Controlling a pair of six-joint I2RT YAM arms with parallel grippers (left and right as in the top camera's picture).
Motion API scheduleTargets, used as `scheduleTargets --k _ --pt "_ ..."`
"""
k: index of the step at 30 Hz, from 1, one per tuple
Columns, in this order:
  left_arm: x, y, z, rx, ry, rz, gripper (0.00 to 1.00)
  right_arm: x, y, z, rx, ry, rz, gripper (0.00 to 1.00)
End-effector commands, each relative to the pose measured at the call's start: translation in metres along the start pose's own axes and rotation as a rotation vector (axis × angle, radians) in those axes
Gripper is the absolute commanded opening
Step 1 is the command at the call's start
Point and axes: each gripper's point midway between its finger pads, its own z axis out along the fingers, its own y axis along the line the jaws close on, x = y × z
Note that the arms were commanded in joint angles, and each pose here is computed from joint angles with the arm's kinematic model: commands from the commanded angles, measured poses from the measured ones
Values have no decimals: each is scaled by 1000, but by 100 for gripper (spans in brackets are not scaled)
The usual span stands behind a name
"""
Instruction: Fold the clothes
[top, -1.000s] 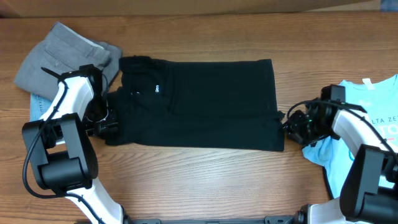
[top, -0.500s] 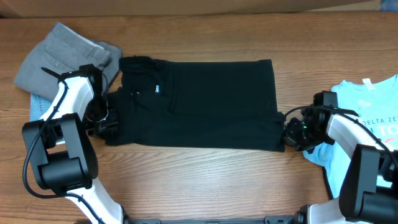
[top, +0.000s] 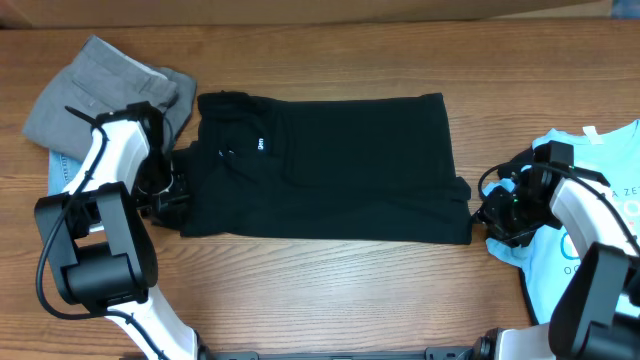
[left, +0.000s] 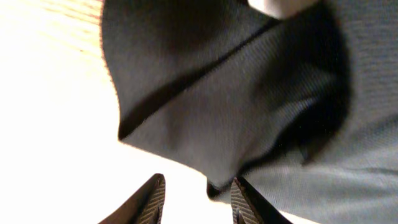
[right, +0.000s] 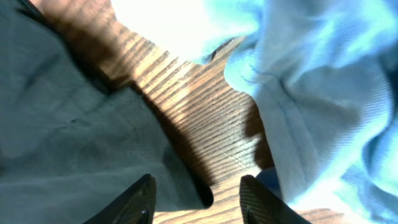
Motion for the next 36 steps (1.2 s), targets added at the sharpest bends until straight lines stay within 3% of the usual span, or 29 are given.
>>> scheduleTargets --k 1,8,11,14,18,21,24,26,36 --pt "-15 -5 -28 27 -50 4 39 -14 10 -23 -27 -88 -29 49" --pt "-32 -29 -74 149 -139 106 41 -20 34 -30 -128 -125 -85 51" --pt "-35 -56 -79 232 -170 208 42 -26 49 -28 -162 -149 -123 57" --pt "-36 -75 -81 229 -198 279 44 -32 59 -21 -157 -174 -130 65" --pt "-33 -92 -82 198 -216 343 49 -37 69 -4 -137 -177 -131 63" --pt "-31 -99 -82 176 -223 369 49 -37 61 12 -77 -152 -82 56" --pt "-30 -104 -82 172 -225 382 50 -32 61 22 -88 -104 -71 27" --pt "-30 -104 -82 171 -225 383 50 -35 65 20 -104 -118 -78 18" --pt "-32 -105 -83 174 -235 383 51 -59 95 -30 -184 -256 -132 7"
